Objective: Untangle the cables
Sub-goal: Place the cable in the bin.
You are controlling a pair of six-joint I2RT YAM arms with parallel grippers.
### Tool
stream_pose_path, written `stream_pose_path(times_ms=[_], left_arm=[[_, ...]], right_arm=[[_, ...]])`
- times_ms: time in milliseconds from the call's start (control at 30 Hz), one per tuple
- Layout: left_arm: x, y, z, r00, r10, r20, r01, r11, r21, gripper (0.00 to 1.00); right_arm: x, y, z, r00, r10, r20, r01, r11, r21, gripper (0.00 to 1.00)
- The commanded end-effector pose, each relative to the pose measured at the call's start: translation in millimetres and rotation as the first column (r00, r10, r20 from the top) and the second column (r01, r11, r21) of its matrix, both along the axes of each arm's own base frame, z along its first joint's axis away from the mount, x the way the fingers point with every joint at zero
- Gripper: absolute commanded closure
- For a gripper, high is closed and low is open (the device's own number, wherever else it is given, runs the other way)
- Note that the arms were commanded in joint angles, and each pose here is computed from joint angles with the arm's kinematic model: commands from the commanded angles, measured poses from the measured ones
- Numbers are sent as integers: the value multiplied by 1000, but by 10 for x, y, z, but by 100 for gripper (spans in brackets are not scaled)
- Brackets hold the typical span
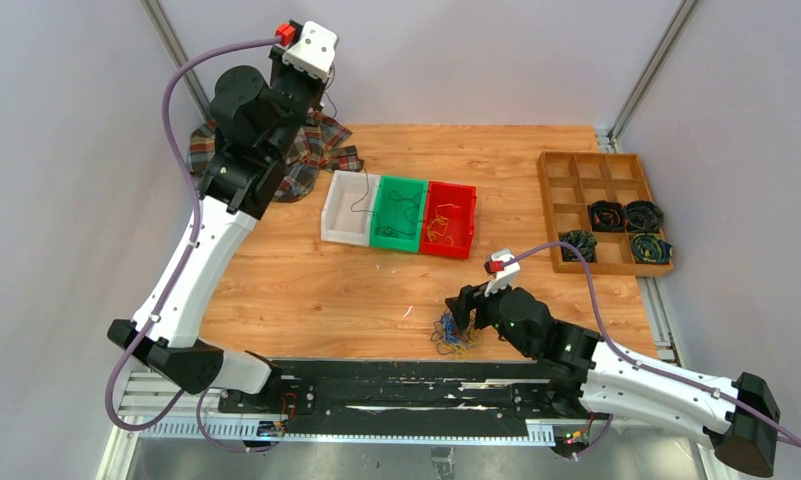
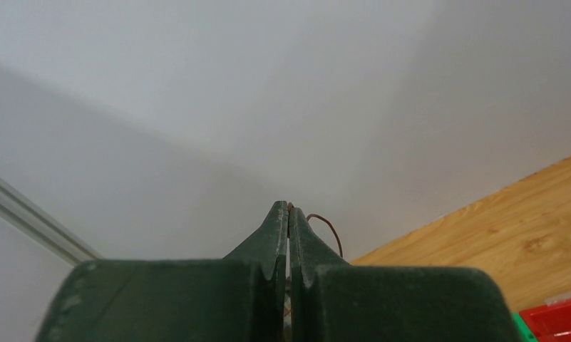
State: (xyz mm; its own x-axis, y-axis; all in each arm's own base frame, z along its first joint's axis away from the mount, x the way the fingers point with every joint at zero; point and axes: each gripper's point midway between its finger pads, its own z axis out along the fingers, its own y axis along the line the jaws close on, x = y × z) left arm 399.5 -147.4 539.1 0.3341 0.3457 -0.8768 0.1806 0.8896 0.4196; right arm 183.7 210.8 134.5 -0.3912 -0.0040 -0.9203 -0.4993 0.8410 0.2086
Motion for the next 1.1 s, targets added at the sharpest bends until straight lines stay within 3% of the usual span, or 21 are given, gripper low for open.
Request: stream_pose_path(times_ms=[0,267,400,867,1067], left_arm=[[-79,-18,429,995,-32,99,38,998,-54,99],[-226,-65,1044,977,-89,193,119,982,-148,99],[-247,-76,1146,973,-97,210,132,978,-161,99],[164,-210,12,996,-72,44,72,997,6,100],[302,-224,-114,998,-52,42,50,998,44,99]], right_arm=[[13,-89,-31,999,-37,2,38,999,-14,32],[15,-87,-53,999,-38,0,38,999,-16,32],[22,-72,-61,999,-38,0,38,999,-17,32],[14,-83,-74,999,-40,-2,40,999,-8,32],[-5,-112,-98,999,-42,-7,42,999,-4,32]])
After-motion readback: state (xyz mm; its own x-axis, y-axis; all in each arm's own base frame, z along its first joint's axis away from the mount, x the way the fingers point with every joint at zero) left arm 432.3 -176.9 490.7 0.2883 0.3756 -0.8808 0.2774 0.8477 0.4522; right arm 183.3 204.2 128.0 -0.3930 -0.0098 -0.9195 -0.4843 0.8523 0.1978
